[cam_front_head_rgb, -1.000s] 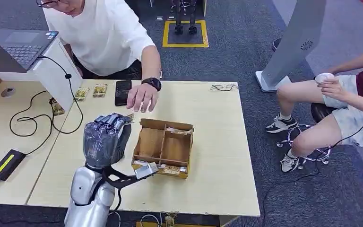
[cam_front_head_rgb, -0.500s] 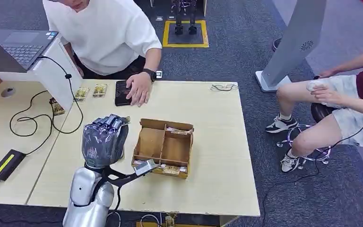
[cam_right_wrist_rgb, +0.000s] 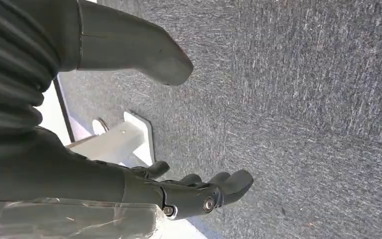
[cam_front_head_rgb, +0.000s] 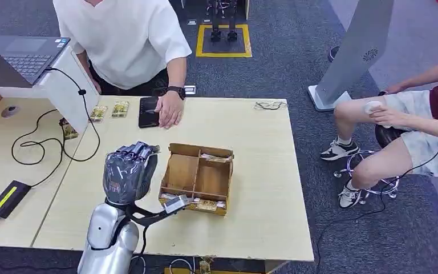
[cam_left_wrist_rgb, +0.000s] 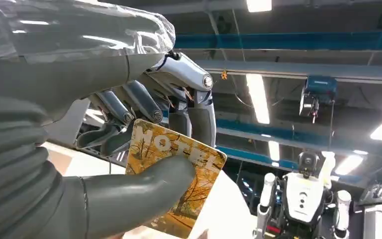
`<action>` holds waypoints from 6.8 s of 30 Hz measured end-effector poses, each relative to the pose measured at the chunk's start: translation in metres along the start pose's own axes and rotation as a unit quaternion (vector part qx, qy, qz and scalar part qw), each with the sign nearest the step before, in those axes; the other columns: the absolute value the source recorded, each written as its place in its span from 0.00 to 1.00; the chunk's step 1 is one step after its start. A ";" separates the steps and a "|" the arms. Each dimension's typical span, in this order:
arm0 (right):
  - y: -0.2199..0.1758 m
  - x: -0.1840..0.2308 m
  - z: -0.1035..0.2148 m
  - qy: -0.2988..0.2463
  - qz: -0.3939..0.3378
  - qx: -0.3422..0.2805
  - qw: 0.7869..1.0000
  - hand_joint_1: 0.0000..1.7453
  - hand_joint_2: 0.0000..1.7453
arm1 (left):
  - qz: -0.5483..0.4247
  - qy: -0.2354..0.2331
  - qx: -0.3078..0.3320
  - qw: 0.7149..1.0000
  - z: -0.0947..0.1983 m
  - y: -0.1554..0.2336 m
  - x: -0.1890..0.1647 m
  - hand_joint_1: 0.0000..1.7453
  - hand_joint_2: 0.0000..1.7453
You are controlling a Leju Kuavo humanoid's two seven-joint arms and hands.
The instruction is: Pass the card to the sensor for recognition and then transmit it.
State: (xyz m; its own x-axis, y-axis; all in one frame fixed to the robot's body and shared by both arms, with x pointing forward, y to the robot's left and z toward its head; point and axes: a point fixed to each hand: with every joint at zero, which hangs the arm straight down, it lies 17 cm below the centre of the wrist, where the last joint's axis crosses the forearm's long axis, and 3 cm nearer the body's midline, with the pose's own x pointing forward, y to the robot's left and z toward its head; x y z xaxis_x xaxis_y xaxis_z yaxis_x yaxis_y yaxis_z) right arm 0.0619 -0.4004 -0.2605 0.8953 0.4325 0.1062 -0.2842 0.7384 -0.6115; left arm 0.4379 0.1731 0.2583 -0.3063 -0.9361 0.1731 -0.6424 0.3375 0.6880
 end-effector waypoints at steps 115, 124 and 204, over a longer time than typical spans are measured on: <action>-0.004 -0.009 -0.001 0.009 0.018 -0.003 1.000 0.00 1.00 | -0.116 0.257 -0.149 0.948 0.113 -0.064 -0.178 1.00 1.00; -0.005 -0.008 -0.002 0.008 0.018 -0.004 1.000 0.00 1.00 | -0.119 0.265 -0.155 0.944 0.120 -0.066 -0.183 1.00 1.00; -0.005 0.000 -0.001 -0.008 0.023 -0.008 1.000 0.00 1.00 | -0.059 0.130 0.016 0.990 -0.016 0.013 -0.106 1.00 1.00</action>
State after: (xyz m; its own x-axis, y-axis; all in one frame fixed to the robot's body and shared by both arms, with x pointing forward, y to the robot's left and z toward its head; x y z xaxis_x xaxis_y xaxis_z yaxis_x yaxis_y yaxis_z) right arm 0.0640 -0.4050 -0.2583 0.8756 0.4743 0.0912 -0.3187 0.7094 -0.6287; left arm 0.4737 0.2753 0.2599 -0.0392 -0.9614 0.2722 -0.6864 0.2239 0.6919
